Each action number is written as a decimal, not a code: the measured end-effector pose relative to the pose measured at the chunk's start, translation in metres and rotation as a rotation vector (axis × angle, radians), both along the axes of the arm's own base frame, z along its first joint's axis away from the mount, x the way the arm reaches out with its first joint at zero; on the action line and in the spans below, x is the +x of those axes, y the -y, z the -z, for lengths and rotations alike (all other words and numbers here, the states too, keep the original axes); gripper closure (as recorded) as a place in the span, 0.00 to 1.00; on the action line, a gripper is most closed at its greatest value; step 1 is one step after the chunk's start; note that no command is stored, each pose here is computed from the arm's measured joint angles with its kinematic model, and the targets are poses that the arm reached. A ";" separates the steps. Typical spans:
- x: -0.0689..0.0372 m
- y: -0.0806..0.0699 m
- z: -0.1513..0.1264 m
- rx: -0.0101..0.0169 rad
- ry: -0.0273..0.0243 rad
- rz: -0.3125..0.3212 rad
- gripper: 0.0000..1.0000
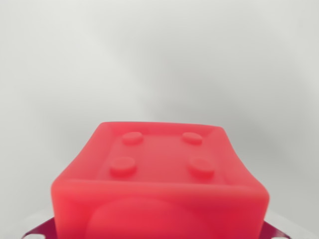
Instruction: Destack cube
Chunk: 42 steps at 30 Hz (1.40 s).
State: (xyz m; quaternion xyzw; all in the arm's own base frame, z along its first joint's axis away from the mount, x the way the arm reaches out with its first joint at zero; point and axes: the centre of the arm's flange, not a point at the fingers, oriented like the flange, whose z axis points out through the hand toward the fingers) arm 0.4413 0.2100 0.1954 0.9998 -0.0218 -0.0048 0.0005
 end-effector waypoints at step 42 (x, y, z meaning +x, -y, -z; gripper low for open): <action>0.000 0.000 0.078 0.0001 0.0043 -0.001 1.00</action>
